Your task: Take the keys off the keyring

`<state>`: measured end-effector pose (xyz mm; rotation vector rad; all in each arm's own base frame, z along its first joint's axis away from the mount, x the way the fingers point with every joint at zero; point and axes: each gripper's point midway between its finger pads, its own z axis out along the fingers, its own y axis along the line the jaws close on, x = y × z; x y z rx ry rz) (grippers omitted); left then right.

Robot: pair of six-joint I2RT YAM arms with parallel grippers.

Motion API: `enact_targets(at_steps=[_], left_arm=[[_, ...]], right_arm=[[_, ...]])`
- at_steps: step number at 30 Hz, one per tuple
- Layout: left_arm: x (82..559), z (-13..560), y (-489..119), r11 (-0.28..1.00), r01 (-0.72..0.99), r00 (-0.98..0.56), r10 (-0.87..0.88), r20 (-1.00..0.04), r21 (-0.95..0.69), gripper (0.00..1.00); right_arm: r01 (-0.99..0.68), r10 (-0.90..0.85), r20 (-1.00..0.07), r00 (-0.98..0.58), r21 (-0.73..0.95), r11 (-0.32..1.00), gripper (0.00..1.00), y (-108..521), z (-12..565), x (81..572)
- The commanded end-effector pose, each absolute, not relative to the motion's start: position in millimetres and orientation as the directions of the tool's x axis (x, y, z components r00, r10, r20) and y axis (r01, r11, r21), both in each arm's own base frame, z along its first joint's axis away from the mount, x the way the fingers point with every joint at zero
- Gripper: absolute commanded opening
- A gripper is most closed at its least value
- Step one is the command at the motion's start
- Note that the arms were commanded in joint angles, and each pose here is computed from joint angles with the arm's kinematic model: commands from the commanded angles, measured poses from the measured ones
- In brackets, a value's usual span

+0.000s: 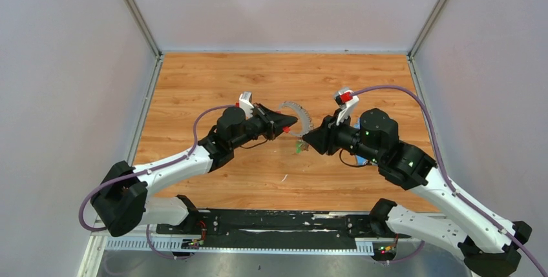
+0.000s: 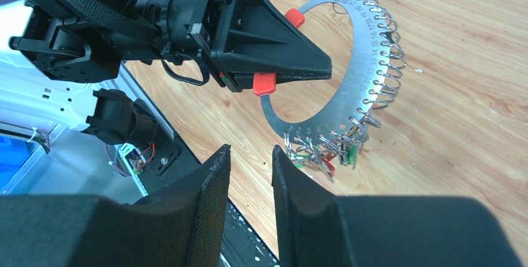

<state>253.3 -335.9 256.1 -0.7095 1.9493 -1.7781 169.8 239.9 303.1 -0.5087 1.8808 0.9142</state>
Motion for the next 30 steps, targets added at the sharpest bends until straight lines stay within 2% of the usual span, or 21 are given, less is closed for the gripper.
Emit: enact_targets(at_steps=[1, 17, 30], left_arm=[[257.7, 287.2, -330.8, -0.032, -0.069, -0.769, -0.634, 0.074, -0.997, 0.0], [258.9, 296.5, -328.2, -0.058, -0.068, -0.762, -0.641, 0.09, -0.996, 0.0], [258.5, 297.5, -329.8, -0.059, -0.068, -0.767, -0.635, 0.09, -0.996, 0.0]], right_arm=[[-0.711, 0.056, -0.913, -0.403, 0.352, 0.609, 0.32, 249.3, 311.8, 171.6], [-0.657, 0.002, -0.924, -0.383, 0.274, 0.703, 0.29, 243.8, 279.6, 182.8], [-0.656, -0.015, -0.924, -0.381, 0.259, 0.708, 0.28, 254.7, 274.0, 190.4]])
